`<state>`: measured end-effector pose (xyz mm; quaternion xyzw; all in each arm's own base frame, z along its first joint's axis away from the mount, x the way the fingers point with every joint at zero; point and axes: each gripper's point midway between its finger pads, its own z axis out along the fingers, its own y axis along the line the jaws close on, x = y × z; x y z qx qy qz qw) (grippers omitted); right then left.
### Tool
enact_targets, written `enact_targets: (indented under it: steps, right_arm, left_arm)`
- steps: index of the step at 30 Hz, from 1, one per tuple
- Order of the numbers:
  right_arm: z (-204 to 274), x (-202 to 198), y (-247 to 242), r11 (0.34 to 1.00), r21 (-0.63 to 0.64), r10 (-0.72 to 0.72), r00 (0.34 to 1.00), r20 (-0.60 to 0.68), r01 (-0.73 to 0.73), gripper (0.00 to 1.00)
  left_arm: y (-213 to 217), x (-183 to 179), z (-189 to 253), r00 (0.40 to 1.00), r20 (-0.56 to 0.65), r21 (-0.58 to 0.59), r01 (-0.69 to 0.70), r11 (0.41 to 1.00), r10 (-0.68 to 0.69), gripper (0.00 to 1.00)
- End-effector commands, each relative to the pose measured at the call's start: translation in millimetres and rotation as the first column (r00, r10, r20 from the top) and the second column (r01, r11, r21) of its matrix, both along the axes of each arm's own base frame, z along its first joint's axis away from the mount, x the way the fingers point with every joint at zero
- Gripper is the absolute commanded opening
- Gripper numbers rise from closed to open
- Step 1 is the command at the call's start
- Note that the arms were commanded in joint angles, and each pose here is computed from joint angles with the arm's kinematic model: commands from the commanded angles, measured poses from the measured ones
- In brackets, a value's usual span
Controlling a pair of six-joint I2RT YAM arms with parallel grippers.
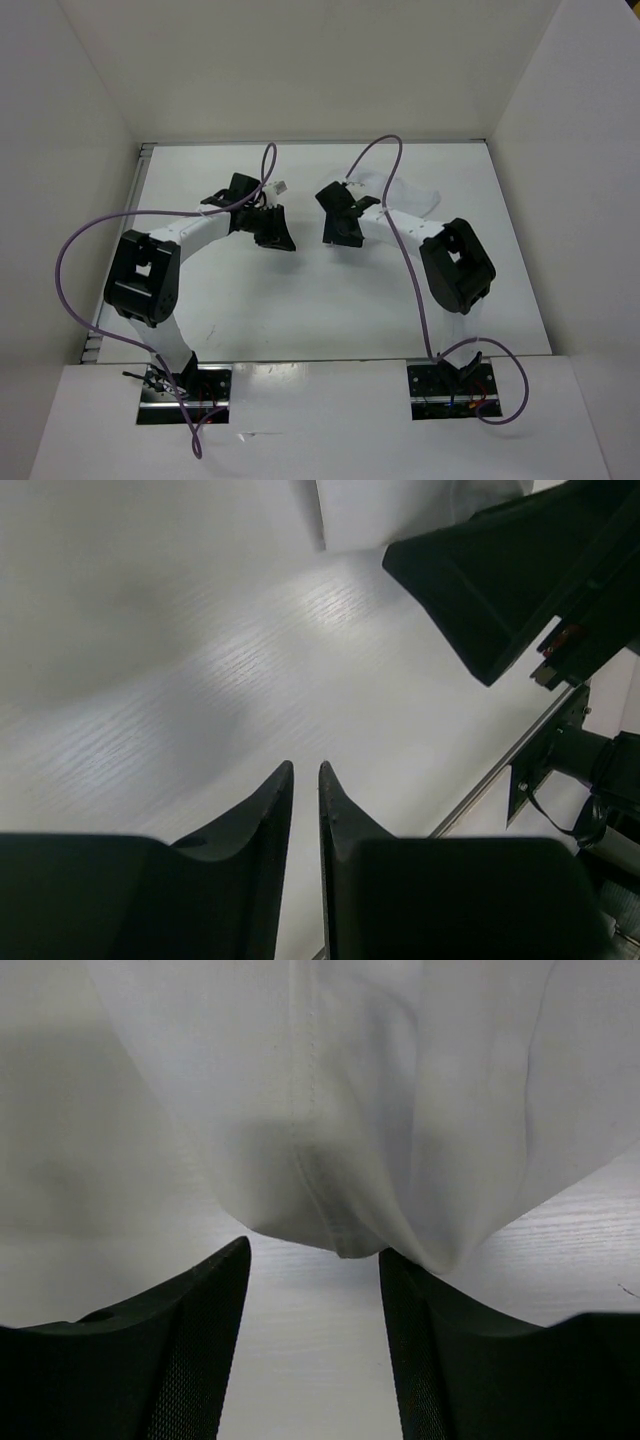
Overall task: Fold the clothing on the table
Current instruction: Move the skirt to the center of the board
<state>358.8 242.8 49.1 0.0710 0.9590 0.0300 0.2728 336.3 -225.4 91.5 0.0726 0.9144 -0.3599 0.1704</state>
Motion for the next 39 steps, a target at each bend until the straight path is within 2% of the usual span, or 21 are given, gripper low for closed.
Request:
enact_targets:
  steps: [1,5,8,9,14,15,18,22,25,26,28,32,39]
  right_arm:
    - [23.3,33.9,13.3,0.994,0.073,-0.094,0.988,0.122,0.086,0.59]
    - [11.8,41.6,21.8,0.992,0.087,-0.105,0.988,0.111,0.096,0.59]
    - [-5.7,42.3,22.7,0.992,0.068,-0.111,0.990,0.085,0.105,0.45]
    - [-6.3,44.4,24.3,0.992,0.069,-0.111,0.990,0.086,0.105,0.36]
    - [-20.5,48.2,17.7,0.993,0.015,-0.117,0.989,0.090,0.116,0.25]
    - [-16.0,53.2,18.9,0.992,0.020,-0.123,0.986,0.110,0.122,0.11]
    - [-13.6,50.5,16.8,0.992,0.014,-0.123,0.987,0.104,0.122,0.00]
    - [30.2,46.5,17.1,0.994,0.047,-0.105,0.981,0.165,0.099,0.00]
    - [50.8,39.7,2.8,0.993,0.019,-0.115,0.975,0.190,0.113,0.00]
    - [57.3,40.4,1.0,0.994,0.009,-0.108,0.974,0.200,0.109,0.10]
    - [65.6,44.3,1.2,0.995,-0.003,-0.093,0.972,0.217,0.096,0.56]
    - [70.4,65.0,5.2,0.995,-0.023,-0.090,0.966,0.243,0.098,0.58]
    - [16.6,88.7,1.6,0.992,-0.089,-0.079,0.983,0.163,0.094,0.55]
  left_arm:
    - [-1.2,-4.6,9.5,0.998,0.046,-0.007,0.041,0.999,-0.041,0.23]
    - [-0.4,-6.2,8.4,0.998,0.043,-0.002,0.047,0.999,-0.047,0.24]
    - [-0.4,-6.2,8.4,0.998,0.043,-0.001,0.047,0.999,-0.047,0.24]
    - [-0.4,-6.2,8.4,0.998,0.043,-0.001,0.047,0.999,-0.047,0.24]
    - [-0.4,-6.2,8.4,0.998,0.043,-0.001,0.047,0.999,-0.047,0.24]
    - [-0.4,-6.2,8.4,0.998,0.043,-0.001,0.047,0.999,-0.047,0.24]
    - [-1.4,-7.1,12.6,0.997,0.050,-0.011,0.053,0.999,-0.052,0.24]
    - [-0.6,-9.5,9.6,0.998,0.041,-0.009,0.053,0.999,-0.052,0.24]
    - [-1.3,-10.3,10.3,0.997,0.045,-0.013,0.064,0.998,-0.063,0.24]
    - [-1.3,-10.3,10.3,0.997,0.045,-0.013,0.064,0.998,-0.063,0.24]
    - [-2.3,-11.2,11.1,0.997,0.044,-0.021,0.069,0.997,-0.068,0.24]
    - [-3.3,-12.2,12.0,0.996,0.042,-0.028,0.074,0.997,-0.073,0.24]
    - [-3.3,-12.2,12.0,0.996,0.042,-0.028,0.074,0.997,-0.073,0.24]
